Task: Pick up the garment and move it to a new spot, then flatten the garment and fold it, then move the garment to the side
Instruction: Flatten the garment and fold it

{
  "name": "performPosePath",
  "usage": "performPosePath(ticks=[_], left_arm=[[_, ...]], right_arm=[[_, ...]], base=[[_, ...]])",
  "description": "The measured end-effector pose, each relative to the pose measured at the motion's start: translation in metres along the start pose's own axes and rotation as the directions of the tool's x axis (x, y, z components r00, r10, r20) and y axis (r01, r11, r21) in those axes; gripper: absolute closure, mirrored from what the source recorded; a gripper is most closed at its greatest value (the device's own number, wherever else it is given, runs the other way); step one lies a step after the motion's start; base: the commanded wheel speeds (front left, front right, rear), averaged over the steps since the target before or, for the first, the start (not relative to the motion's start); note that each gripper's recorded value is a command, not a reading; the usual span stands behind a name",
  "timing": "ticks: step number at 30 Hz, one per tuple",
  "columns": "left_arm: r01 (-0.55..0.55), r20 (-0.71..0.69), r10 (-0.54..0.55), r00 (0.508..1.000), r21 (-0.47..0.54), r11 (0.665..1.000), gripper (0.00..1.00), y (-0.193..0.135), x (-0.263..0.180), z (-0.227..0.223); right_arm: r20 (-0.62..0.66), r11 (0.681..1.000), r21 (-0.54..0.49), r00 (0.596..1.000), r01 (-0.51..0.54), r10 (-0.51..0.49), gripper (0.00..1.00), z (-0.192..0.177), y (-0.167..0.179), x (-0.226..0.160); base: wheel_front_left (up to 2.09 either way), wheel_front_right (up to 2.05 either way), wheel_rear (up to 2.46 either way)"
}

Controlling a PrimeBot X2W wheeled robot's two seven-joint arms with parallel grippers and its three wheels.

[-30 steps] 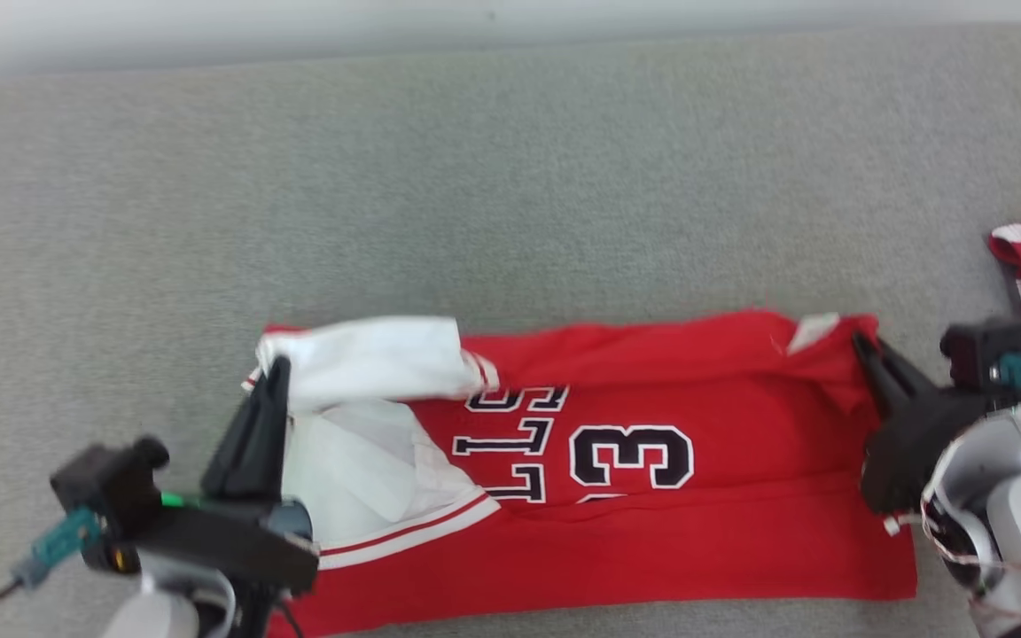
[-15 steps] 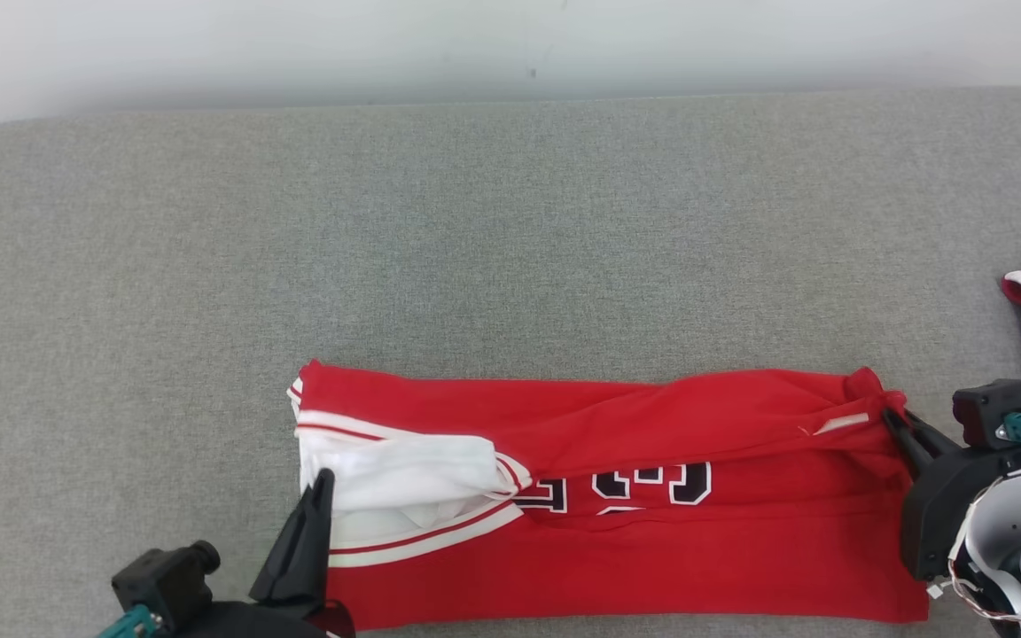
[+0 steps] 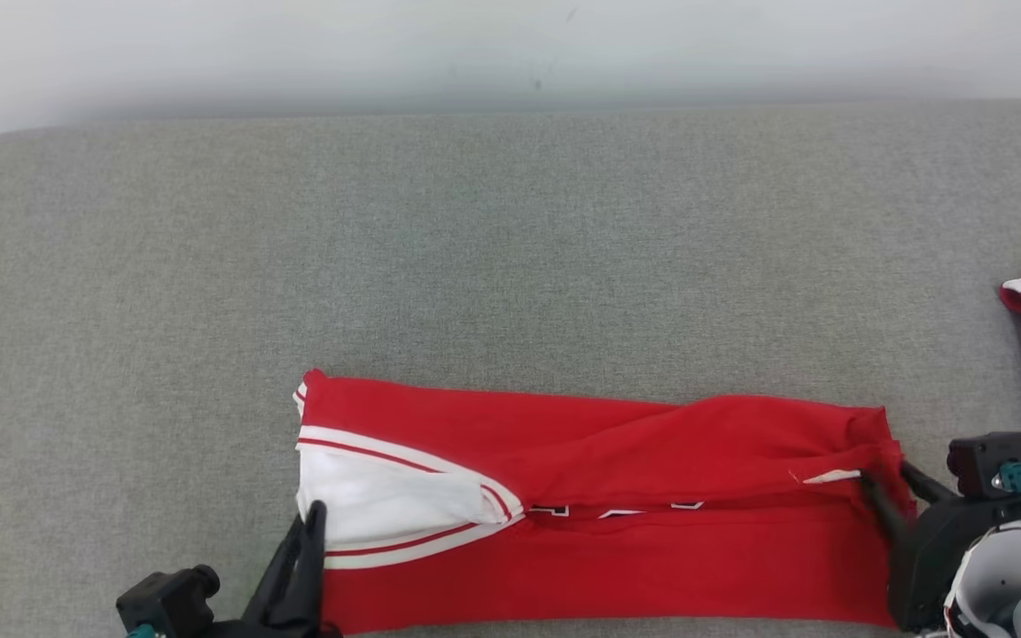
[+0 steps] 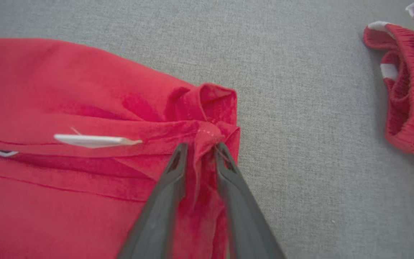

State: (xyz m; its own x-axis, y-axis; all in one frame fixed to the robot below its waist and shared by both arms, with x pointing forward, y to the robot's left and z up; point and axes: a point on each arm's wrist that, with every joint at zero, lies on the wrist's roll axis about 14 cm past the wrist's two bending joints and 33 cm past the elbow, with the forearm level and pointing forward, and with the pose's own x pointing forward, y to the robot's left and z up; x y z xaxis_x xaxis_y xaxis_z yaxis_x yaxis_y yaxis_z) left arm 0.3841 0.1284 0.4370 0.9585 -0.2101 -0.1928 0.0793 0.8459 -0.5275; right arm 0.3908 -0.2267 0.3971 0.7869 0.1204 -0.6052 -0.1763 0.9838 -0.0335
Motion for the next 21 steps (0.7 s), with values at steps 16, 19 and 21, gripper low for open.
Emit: performPosePath(ticks=[16, 19, 21], left_arm=[[-0.095, 0.137, 0.067, 0.988, 0.217, 0.972, 0.00, 0.022, -0.022, 0.034], [-0.102, 0.224, 0.039, 0.974, 0.277, 0.955, 0.00, 0.015, -0.027, 0.058], [-0.110, 0.259, 0.031, 0.965, 0.297, 0.949, 0.00, 0.012, -0.033, 0.066]], right_arm=[[0.212, 0.979, 0.200, 0.974, 0.036, -0.079, 0.00, 0.020, 0.004, -0.040], [0.250, 0.970, 0.241, 0.964, 0.034, -0.096, 0.00, 0.023, 0.007, -0.046], [0.266, 0.963, 0.268, 0.958, 0.032, -0.106, 0.00, 0.024, 0.010, -0.050]], base=[[0.00, 0.00, 0.00], [0.00, 0.00, 0.00], [0.00, 0.00, 0.00]])
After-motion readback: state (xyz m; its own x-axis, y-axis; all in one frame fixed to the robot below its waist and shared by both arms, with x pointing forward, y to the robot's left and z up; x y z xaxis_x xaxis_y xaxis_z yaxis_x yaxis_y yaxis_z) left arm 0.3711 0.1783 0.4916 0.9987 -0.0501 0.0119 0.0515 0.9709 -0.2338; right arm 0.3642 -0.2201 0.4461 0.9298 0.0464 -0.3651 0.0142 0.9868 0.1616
